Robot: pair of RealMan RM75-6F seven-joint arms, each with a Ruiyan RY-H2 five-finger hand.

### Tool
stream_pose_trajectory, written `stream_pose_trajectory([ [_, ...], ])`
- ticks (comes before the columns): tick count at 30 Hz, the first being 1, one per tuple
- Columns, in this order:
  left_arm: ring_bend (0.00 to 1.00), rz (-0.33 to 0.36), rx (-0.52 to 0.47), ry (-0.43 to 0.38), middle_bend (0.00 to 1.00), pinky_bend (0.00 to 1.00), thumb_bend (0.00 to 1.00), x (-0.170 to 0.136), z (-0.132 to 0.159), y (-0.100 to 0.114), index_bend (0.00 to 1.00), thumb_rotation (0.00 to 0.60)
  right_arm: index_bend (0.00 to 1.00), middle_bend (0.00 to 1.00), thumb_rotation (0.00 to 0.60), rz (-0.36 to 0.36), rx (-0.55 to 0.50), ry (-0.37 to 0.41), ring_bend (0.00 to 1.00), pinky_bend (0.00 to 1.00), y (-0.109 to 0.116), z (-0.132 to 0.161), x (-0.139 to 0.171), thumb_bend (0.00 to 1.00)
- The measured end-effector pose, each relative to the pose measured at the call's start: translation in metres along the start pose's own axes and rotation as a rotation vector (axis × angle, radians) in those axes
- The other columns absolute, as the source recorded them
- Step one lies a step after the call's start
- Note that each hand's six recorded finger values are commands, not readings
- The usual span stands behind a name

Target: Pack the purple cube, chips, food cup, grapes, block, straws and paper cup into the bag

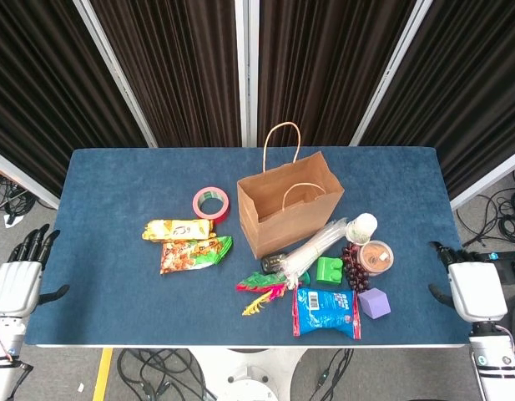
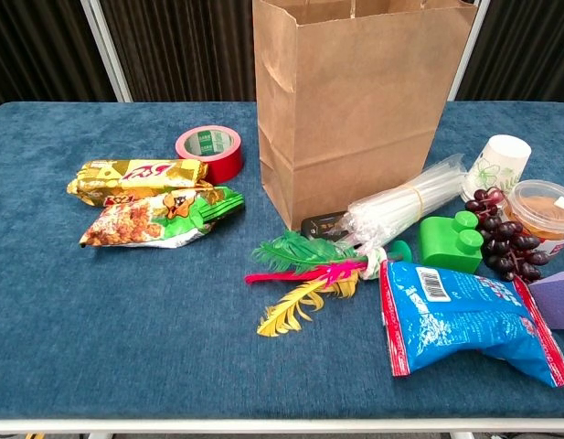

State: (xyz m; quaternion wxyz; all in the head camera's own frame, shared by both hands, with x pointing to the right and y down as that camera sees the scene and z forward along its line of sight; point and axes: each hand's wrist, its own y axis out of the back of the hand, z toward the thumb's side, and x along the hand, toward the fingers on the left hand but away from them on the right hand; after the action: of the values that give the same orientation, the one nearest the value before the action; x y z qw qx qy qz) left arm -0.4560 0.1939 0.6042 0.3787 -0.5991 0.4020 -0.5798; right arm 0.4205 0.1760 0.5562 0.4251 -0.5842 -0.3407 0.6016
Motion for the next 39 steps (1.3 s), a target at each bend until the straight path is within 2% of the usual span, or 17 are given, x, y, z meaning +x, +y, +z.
stream_pose_trajectory([
  [3,0.04,0.003,0.002,-0.007,0.09,0.20,0.07,-0.001,0.001,0.000,0.11,0.600,0.39,0.87,0.600,0.080,0.035,0.030,0.84,0.73,-0.008,0.006,0.002,0.06],
  [8,0.03,0.013,0.006,-0.013,0.09,0.20,0.07,-0.002,0.002,0.002,0.11,0.600,0.38,0.88,0.600,0.164,0.155,0.073,0.84,0.73,-0.030,0.017,0.014,0.06],
  [12,0.03,0.011,0.005,-0.011,0.09,0.20,0.07,-0.002,0.002,0.002,0.11,0.600,0.30,0.88,0.600,0.233,0.189,0.106,0.84,0.73,-0.058,0.028,0.023,0.06],
  [14,0.04,0.011,0.006,-0.014,0.09,0.20,0.07,-0.001,0.003,0.002,0.11,0.600,0.29,0.88,0.600,0.258,0.202,0.118,0.84,0.73,-0.068,0.032,0.025,0.06],
  [29,0.03,0.036,-0.001,0.000,0.09,0.20,0.07,0.001,-0.002,0.005,0.11,0.600,0.25,0.88,0.600,0.263,0.246,0.203,0.84,0.73,-0.097,0.068,0.013,0.06],
  [39,0.03,0.033,-0.011,0.002,0.09,0.20,0.07,0.000,-0.006,0.004,0.11,0.600,0.25,0.88,0.600,0.283,0.263,0.202,0.84,0.73,-0.109,0.072,0.020,0.06],
])
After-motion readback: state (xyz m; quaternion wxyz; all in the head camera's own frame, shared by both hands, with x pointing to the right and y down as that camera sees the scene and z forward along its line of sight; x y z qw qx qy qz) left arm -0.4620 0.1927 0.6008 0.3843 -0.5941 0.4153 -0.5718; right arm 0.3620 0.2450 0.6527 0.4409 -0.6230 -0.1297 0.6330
